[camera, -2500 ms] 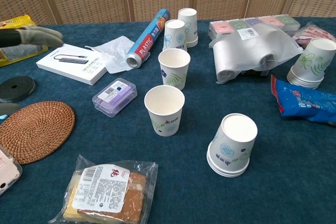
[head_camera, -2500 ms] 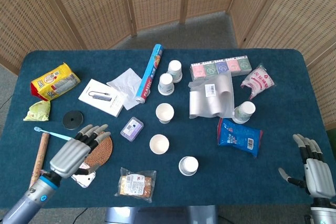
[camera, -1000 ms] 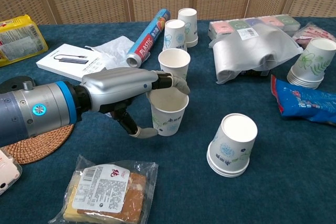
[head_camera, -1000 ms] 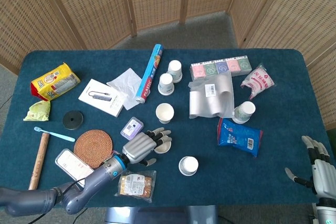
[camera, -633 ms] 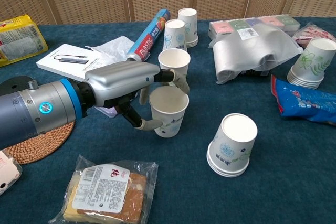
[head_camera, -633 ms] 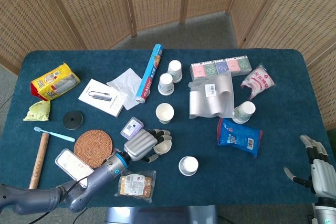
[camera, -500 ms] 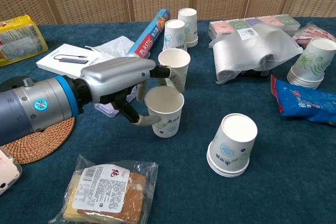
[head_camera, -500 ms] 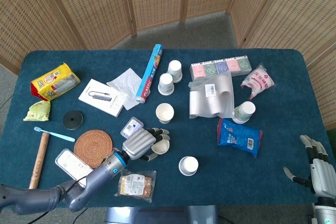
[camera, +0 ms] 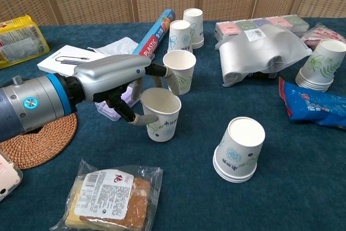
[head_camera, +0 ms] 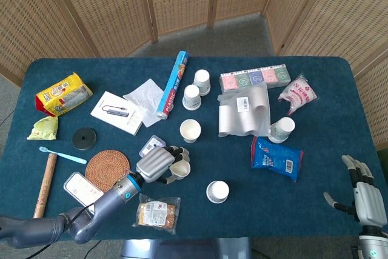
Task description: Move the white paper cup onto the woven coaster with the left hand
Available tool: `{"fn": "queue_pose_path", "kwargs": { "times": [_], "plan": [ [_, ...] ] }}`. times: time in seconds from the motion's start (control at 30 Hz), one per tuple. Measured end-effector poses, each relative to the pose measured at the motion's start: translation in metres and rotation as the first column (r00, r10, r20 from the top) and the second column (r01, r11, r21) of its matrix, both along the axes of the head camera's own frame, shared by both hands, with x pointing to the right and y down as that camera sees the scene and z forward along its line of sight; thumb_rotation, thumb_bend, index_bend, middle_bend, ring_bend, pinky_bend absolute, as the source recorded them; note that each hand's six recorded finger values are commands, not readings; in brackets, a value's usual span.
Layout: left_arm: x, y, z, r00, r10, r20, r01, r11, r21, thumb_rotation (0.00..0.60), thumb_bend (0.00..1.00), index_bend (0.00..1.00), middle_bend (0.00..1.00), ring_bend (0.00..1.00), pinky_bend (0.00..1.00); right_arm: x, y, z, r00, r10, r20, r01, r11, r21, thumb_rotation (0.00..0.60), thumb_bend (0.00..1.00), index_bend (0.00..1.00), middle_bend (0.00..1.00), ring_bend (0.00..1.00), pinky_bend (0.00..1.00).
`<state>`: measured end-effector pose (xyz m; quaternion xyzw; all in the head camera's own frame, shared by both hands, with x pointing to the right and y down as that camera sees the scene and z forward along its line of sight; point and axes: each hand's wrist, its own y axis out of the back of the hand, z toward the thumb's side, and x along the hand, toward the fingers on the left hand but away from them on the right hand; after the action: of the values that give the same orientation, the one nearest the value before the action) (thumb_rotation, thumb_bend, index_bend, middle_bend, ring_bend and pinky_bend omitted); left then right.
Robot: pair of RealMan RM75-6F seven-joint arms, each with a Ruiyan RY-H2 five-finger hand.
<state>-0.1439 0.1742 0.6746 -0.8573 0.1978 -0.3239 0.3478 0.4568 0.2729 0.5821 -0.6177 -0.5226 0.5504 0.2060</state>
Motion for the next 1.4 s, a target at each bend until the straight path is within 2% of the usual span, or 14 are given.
{"fn": "queue_pose_path", "kwargs": {
  "times": [0.23, 0.43, 0.63, 0.77, 0.97, 1.17, 1.4],
  "plan": [
    [-0.018, -0.015, -0.02, 0.999, -0.041, -0.016, 0.042, 0.997, 0.062, 0.6, 0.37, 0.33, 0.29, 0.32, 0.56, 0.0, -0.004, 0.0, 1.0, -0.004, -0.005, 0.004, 1.0, 0.003, 0.6, 0.25, 0.0, 0.0, 0.0, 0.0],
    [-0.05, -0.023, -0.047, 0.997, -0.082, -0.009, 0.082, 0.992, 0.094, 0.6, 0.37, 0.33, 0.28, 0.32, 0.56, -0.006, -0.012, 0.003, 1.0, -0.024, -0.007, 0.024, 1.0, 0.001, 0.6, 0.25, 0.0, 0.0, 0.0, 0.0],
    [-0.099, -0.026, -0.07, 0.99, -0.119, 0.07, 0.109, 0.985, 0.131, 0.6, 0.37, 0.33, 0.28, 0.32, 0.55, -0.018, -0.018, 0.011, 0.998, -0.056, 0.001, 0.056, 0.998, -0.015, 0.6, 0.25, 0.0, 0.0, 0.0, 0.0],
    [-0.141, -0.02, -0.08, 0.973, -0.175, 0.154, 0.154, 0.978, 0.14, 0.6, 0.37, 0.33, 0.28, 0.32, 0.55, -0.027, -0.022, 0.016, 0.997, -0.076, 0.008, 0.076, 0.997, -0.024, 0.6, 0.25, 0.0, 0.0, 0.0, 0.0],
    [-0.189, 0.002, -0.079, 0.932, -0.251, 0.261, 0.227, 0.967, 0.118, 0.6, 0.37, 0.33, 0.28, 0.32, 0.55, -0.04, -0.029, 0.022, 0.995, -0.098, 0.02, 0.099, 0.995, -0.028, 0.6, 0.25, 0.0, 0.0, 0.0, 0.0],
    [-0.221, 0.013, -0.074, 0.888, -0.319, 0.332, 0.293, 0.948, 0.125, 0.6, 0.37, 0.33, 0.28, 0.32, 0.54, -0.045, -0.032, 0.025, 0.994, -0.107, 0.025, 0.108, 0.994, -0.035, 0.6, 0.25, 0.0, 0.0, 0.0, 0.0],
    [-0.232, 0.021, -0.06, 0.867, -0.345, 0.36, 0.324, 0.938, 0.121, 0.6, 0.37, 0.32, 0.28, 0.32, 0.53, -0.042, -0.031, 0.024, 0.995, -0.099, 0.022, 0.1, 0.994, -0.033, 0.6, 0.25, 0.0, 0.0, 0.0, 0.0]
  ]
}}
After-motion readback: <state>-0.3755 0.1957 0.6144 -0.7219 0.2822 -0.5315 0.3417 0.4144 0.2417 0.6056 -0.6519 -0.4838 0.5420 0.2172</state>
